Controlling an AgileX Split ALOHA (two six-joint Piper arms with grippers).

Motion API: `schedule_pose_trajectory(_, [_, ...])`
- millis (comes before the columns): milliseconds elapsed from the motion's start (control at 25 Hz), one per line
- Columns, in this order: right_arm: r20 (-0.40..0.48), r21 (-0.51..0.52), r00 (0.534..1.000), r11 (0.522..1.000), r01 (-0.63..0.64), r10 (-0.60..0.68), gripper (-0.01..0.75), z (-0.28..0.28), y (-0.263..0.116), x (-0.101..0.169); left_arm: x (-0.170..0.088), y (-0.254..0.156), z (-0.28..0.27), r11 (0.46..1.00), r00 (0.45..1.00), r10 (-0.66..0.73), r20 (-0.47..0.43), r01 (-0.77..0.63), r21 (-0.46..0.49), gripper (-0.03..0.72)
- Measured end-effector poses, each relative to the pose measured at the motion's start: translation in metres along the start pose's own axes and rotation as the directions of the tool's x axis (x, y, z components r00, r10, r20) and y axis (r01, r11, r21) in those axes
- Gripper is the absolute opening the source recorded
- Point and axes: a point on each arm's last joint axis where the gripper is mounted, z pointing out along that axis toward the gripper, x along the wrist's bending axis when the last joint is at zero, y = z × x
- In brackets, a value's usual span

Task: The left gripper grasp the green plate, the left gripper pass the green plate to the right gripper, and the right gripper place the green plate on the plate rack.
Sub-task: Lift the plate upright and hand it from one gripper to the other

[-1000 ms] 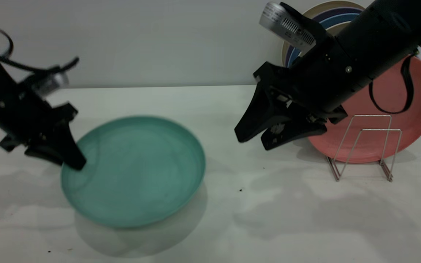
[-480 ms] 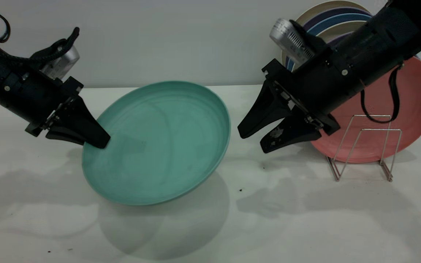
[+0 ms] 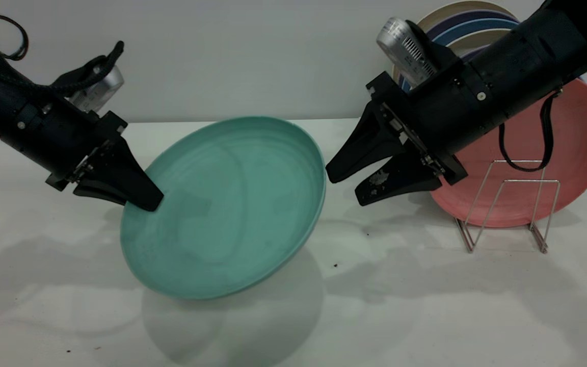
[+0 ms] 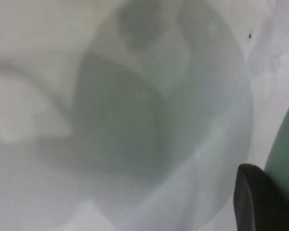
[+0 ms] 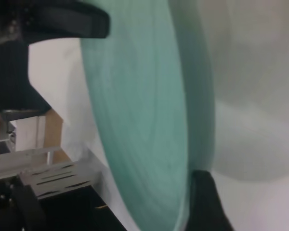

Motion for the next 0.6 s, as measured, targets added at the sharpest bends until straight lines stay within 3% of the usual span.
schedule_pose_trajectory(360, [-0.057, -0.019, 0.998, 0.999, -0.032, 0.031, 0.495, -0.016, 0.003, -0.008, -0.002, -0.004, 0.002, 0.999, 1.0, 0.016, 0.002, -0.016, 0.051, 0.02])
schedule_pose_trajectory(600, [-0.077, -0.003, 0.997, 1.0, -0.01, 0.01, 0.48, -0.006, 0.001, 0.002, -0.014, 0.0, 0.011, 0.999, 0.999, 0.035, 0.031, -0.036, 0.036, 0.02])
